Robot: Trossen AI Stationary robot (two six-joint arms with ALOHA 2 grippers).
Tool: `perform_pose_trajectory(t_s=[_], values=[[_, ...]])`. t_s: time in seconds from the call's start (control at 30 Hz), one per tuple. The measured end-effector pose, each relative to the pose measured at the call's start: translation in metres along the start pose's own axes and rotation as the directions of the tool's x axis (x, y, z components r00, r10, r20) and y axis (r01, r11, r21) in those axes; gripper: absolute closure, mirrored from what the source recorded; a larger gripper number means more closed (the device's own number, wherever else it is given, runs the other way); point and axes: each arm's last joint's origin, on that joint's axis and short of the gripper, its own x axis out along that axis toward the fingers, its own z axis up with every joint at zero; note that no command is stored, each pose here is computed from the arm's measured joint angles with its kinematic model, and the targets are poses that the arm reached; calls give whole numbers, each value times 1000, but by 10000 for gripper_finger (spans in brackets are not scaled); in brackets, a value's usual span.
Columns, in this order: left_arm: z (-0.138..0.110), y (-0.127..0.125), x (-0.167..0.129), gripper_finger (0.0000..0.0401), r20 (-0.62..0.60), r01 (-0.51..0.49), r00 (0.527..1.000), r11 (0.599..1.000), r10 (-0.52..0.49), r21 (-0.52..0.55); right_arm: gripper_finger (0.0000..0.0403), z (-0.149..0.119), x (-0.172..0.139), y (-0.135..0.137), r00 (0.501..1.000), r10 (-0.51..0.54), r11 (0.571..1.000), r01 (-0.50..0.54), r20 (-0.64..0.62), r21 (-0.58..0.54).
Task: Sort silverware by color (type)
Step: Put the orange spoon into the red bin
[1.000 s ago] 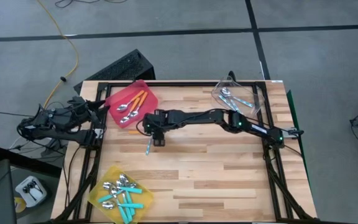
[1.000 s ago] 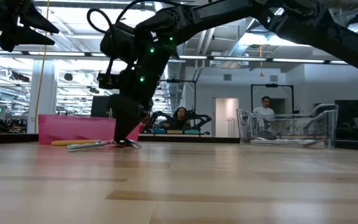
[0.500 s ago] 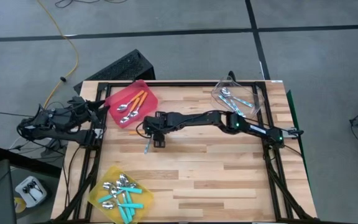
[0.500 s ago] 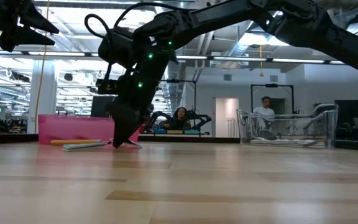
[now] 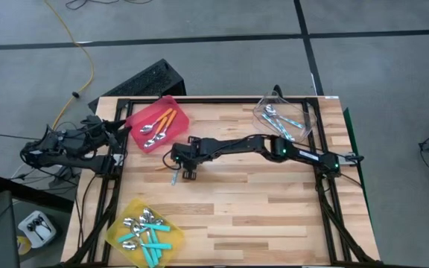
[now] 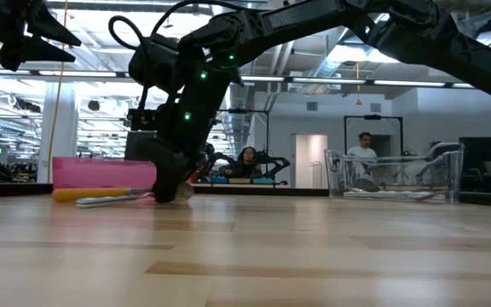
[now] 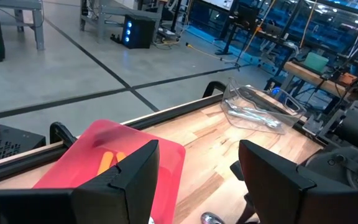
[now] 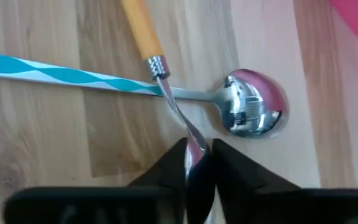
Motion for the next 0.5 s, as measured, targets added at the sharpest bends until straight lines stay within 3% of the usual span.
perform_pose_trajectory(t_s=[0.17, 0.5], values=[[0, 0, 0, 196, 0, 0, 1000, 1000, 0, 0, 364, 0, -2, 1, 1000, 2, 1000, -2, 0, 24], [0, 0, 0, 196, 0, 0, 1000, 1000, 0, 0, 361, 4, -10, 6, 1000, 0, 1000, 0, 1, 22]])
